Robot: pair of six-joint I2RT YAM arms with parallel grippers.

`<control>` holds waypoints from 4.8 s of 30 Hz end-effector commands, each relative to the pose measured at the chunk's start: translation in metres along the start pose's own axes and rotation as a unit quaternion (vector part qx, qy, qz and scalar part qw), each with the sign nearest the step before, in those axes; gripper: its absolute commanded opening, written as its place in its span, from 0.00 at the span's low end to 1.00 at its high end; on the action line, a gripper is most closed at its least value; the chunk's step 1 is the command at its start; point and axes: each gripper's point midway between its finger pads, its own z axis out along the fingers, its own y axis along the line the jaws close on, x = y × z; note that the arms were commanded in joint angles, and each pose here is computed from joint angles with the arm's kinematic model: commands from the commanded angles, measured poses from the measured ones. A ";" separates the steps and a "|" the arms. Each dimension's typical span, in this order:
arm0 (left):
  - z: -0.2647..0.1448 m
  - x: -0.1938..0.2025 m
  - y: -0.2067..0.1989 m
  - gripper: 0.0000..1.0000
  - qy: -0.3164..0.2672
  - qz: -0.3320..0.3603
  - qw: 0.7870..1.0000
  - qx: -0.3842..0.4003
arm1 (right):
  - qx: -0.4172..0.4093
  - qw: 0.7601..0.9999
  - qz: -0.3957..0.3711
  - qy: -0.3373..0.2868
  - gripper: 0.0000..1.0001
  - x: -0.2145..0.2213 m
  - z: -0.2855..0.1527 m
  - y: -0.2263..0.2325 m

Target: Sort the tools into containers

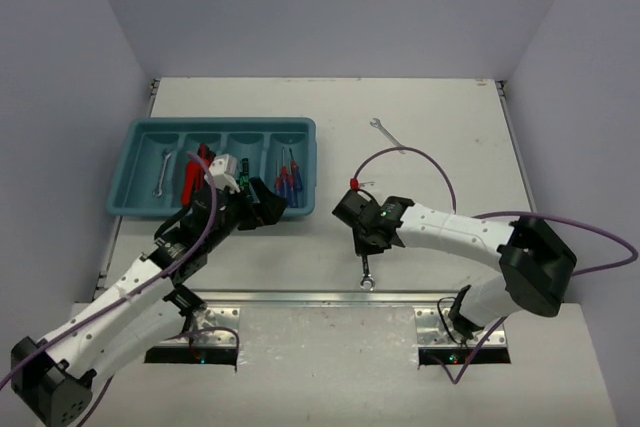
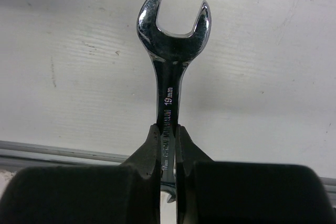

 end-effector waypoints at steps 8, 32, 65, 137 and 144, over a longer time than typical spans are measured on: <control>0.027 0.023 -0.087 1.00 0.024 -0.157 0.965 0.210 | -0.148 0.982 -0.013 -0.114 0.00 -0.060 -0.067 0.047; 0.066 0.044 -0.152 0.21 0.072 -0.180 0.948 0.253 | -0.244 0.956 -0.030 -0.158 0.00 -0.094 -0.112 0.091; -0.052 -0.294 0.213 0.00 -0.226 0.172 0.715 -0.639 | -0.077 0.976 0.040 -0.200 0.99 -0.087 -0.056 -0.070; -0.091 -0.103 0.004 1.00 -0.182 0.094 0.978 0.025 | -0.006 0.995 -0.094 0.009 0.93 -0.252 0.105 -0.140; -0.085 -0.097 -0.003 1.00 -0.165 0.104 0.980 0.045 | -0.026 0.987 -0.157 0.005 0.88 -0.293 0.164 -0.150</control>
